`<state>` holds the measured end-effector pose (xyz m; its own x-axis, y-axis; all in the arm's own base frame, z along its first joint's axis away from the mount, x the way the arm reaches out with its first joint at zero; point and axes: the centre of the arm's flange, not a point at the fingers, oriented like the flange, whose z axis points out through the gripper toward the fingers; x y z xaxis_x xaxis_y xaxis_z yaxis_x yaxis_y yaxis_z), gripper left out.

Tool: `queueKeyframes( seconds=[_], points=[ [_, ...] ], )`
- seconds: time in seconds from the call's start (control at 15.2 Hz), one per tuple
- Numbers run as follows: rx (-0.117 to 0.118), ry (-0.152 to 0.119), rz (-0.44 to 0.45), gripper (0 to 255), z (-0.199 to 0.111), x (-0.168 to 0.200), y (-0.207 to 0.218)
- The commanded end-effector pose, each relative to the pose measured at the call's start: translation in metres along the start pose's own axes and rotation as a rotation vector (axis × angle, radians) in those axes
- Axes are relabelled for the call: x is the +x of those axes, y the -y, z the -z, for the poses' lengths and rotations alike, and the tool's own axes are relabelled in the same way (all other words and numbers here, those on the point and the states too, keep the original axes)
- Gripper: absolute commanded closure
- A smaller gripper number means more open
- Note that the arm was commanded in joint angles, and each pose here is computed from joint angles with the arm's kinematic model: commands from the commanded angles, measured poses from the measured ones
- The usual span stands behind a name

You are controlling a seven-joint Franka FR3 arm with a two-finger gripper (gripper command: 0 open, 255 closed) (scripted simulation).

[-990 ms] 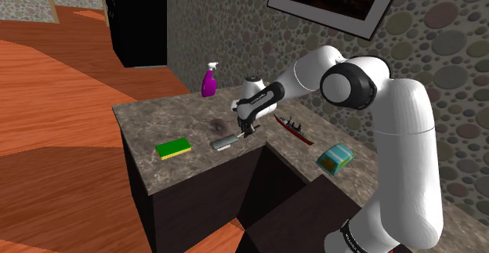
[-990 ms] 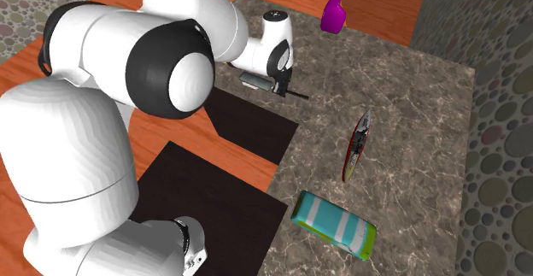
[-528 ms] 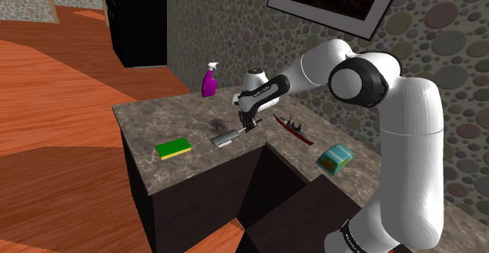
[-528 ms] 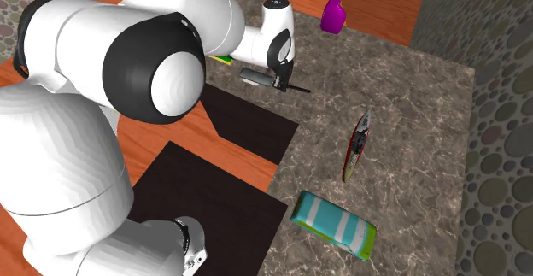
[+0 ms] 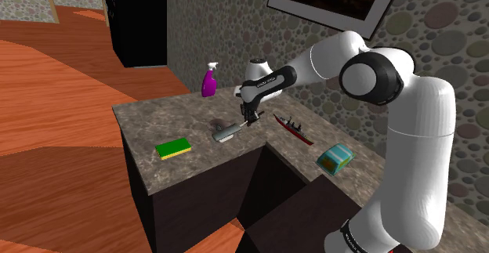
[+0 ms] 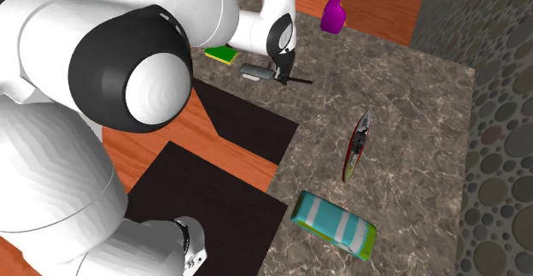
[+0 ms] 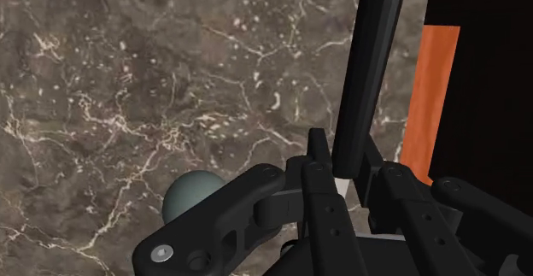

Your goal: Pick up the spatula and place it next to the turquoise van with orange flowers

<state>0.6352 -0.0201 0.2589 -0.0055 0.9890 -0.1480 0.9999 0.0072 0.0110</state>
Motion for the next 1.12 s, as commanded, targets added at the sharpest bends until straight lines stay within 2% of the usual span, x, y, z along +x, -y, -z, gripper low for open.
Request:
queueKeyframes(
  seconds=[0.0,0.86,1.06],
  points=[
    [0.000,0.000,0.000,255,0.009,-0.002,0.000],
    [0.000,0.000,0.000,255,0.074,-0.011,-0.001],
    [0.000,0.000,0.000,255,0.071,-0.035,0.030]
  ],
)
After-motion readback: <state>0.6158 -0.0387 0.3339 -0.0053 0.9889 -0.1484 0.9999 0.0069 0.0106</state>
